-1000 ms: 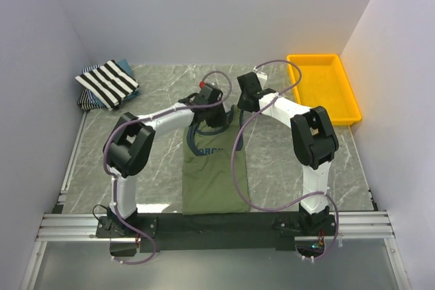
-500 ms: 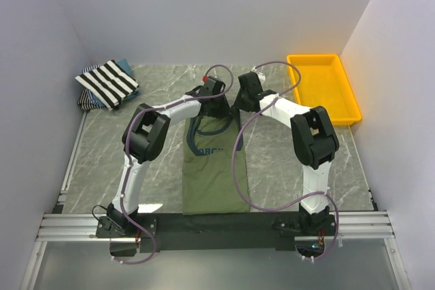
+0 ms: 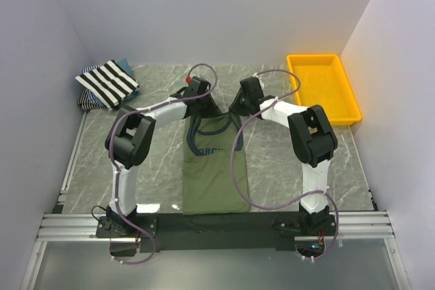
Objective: Fold and stack the tank tops
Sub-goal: Fold the tank top
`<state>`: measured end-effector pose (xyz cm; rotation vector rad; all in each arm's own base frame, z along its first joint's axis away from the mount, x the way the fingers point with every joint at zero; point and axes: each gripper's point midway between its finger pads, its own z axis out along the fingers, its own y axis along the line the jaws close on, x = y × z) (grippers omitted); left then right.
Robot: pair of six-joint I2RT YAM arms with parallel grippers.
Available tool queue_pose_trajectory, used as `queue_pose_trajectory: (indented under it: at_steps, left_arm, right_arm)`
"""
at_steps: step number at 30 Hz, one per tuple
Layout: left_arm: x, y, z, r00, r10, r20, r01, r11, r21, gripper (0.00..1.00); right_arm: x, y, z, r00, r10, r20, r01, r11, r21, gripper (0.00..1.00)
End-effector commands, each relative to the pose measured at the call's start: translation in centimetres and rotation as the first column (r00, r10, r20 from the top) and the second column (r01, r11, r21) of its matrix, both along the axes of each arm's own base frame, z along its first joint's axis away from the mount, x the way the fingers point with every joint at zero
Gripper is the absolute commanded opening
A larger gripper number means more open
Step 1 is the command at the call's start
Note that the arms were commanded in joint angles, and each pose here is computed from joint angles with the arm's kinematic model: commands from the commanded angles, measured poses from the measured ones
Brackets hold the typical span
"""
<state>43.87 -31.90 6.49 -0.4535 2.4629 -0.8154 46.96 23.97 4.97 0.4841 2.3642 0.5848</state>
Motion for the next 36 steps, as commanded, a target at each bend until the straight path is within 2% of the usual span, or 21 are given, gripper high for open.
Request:
queue_pose_trajectory:
  at_steps: [1, 5, 10, 14, 16, 20, 26, 31, 34, 35, 36]
  left_arm:
    - [0.5, -0.8, 5.3, 0.993, -0.009, 0.119, 0.017, 0.997, -0.071, 0.18]
    - [-0.3, -0.7, 6.5, 0.991, -0.024, 0.13, 0.036, 0.996, -0.086, 0.18]
    - [-2.0, 0.5, 7.3, 0.99, -0.029, 0.137, 0.039, 0.997, -0.07, 0.18]
    - [-3.9, 2.2, 9.6, 0.985, -0.021, 0.172, 0.032, 0.998, -0.062, 0.25]
    - [-5.4, 3.1, 8.8, 0.988, -0.031, 0.154, 0.038, 0.998, -0.041, 0.29]
    - [-8.4, 5.0, 10.0, 0.984, -0.045, 0.171, 0.051, 0.998, -0.028, 0.36]
    - [-13.9, 8.9, 7.1, 0.993, -0.042, 0.108, 0.037, 0.998, 0.042, 0.42]
    - [-17.9, 10.7, 5.0, 0.999, -0.031, 0.033, 0.029, 0.999, 0.036, 0.44]
    - [-20.1, 12.5, 3.9, 1.0, 0.003, -0.009, -0.002, 0.998, 0.069, 0.46]
    - [-21.0, 13.2, 3.6, 1.0, 0.013, -0.021, -0.011, 0.997, 0.078, 0.46]
    - [-21.4, 13.8, 3.3, 0.998, 0.042, -0.036, -0.039, 0.995, 0.088, 0.46]
  right_arm:
    - [0.4, 0.4, 0.5, 1.0, -0.019, 0.021, 0.018, 0.998, 0.059, 0.34]
    - [0.8, 1.4, 0.3, 1.0, -0.008, 0.029, 0.005, 0.994, 0.111, 0.38]
    - [0.7, 1.6, -1.6, 1.0, -0.008, -0.006, 0.009, 0.994, 0.112, 0.38]
    - [0.6, 1.3, -1.1, 1.0, -0.008, 0.014, 0.007, 0.993, 0.114, 0.39]
    - [0.8, 1.1, -0.5, 1.0, -0.008, 0.028, 0.005, 0.994, 0.114, 0.39]
    - [1.2, 1.2, 1.8, 0.997, 0.013, 0.075, -0.023, 0.991, 0.135, 0.4]
    - [1.0, 1.9, 6.3, 0.984, 0.069, 0.163, -0.095, 0.983, 0.157, 0.42]
    - [0.3, 1.8, 9.0, 0.975, 0.099, 0.2, -0.131, 0.979, 0.155, 0.43]
    - [-1.2, 1.2, 10.0, 0.974, 0.1, 0.201, -0.131, 0.98, 0.148, 0.43]
    - [-2.0, 0.8, 11.6, 0.969, 0.096, 0.228, -0.132, 0.98, 0.149, 0.43]
    - [-3.4, 0.2, 10.5, 0.976, 0.09, 0.196, -0.116, 0.985, 0.127, 0.43]
